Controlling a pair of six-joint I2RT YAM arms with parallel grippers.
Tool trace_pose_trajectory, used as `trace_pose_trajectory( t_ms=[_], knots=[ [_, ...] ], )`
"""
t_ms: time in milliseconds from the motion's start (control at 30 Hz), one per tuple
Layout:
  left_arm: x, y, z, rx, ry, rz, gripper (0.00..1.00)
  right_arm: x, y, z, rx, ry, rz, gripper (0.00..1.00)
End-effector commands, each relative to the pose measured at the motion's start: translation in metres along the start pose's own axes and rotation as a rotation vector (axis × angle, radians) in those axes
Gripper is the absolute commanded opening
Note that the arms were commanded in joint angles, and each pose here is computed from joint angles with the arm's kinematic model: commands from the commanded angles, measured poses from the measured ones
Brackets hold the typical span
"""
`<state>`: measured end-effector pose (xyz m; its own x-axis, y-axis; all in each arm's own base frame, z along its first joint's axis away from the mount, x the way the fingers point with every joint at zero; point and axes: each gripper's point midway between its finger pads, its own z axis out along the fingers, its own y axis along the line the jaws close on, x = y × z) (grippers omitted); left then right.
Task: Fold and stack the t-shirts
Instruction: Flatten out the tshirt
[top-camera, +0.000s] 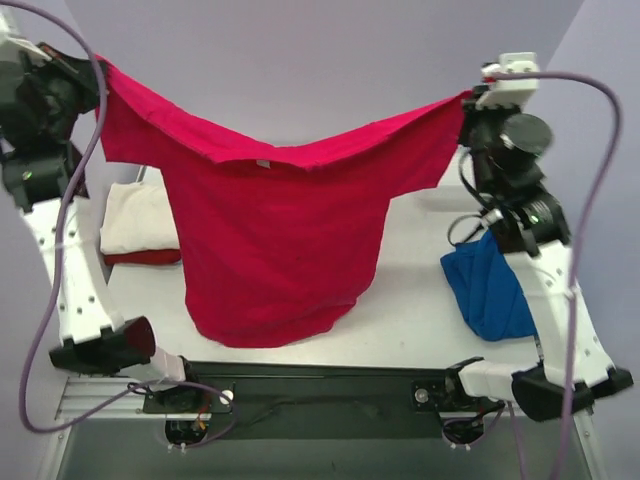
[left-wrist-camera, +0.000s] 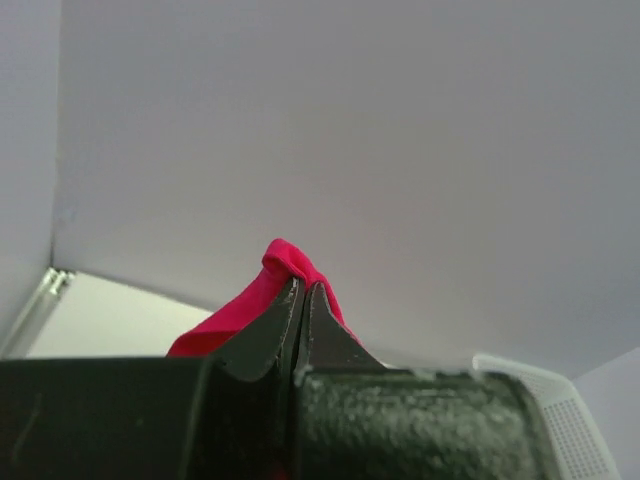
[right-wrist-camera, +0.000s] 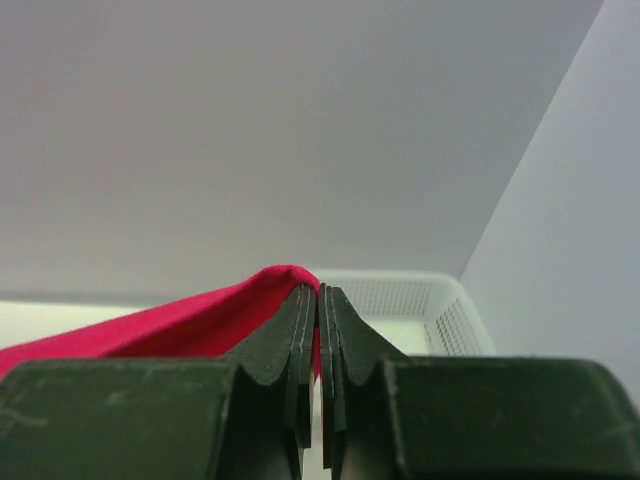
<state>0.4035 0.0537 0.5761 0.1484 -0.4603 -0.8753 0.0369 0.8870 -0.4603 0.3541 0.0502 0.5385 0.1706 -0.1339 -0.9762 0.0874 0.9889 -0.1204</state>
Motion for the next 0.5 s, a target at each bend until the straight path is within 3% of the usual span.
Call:
trace_pose_trajectory(
  t_ms=[0,33,100,133,200,233,300,367,400,433,467],
  knots=[
    [0.074,0.028,0.067,0.055,0.094,-0.111,0.00,0.068,0.008,0.036,0.087,0.128,-0.029,0.00],
    [0.118,0.046,0.085,0.036,0.167,-0.153,0.00,0.093,0.012,0.040,0.098,0.179,-0.029,0.00],
    [0.154,0.037,0.106,0.106,0.192,-0.177,0.00,0.120,0.018,0.050,0.108,0.216,-0.027,0.00],
    [0.196,0.052,0.122,0.087,0.256,-0.201,0.00,0.140,0.019,0.050,0.128,0.252,-0.034,0.00],
    [0.228,0.034,0.141,0.162,0.279,-0.205,0.00,0.164,0.018,0.057,0.148,0.296,-0.047,0.00],
    [0.266,0.044,0.155,0.147,0.333,-0.220,0.00,0.173,0.014,0.057,0.172,0.315,-0.054,0.00],
    [0.286,0.018,0.171,0.214,0.361,-0.215,0.00,0.191,0.009,0.061,0.197,0.351,-0.060,0.00],
    [0.341,0.020,0.186,0.210,0.456,-0.236,0.00,0.199,0.003,0.062,0.225,0.376,-0.059,0.00],
    [0.330,0.003,0.197,0.251,0.428,-0.223,0.00,0.205,0.001,0.063,0.233,0.392,-0.059,0.00],
    [0.372,-0.005,0.202,0.258,0.493,-0.231,0.00,0.209,-0.005,0.063,0.251,0.407,-0.061,0.00],
    [0.384,-0.011,0.202,0.267,0.535,-0.237,0.00,0.210,-0.006,0.063,0.258,0.407,-0.056,0.00]
  ],
)
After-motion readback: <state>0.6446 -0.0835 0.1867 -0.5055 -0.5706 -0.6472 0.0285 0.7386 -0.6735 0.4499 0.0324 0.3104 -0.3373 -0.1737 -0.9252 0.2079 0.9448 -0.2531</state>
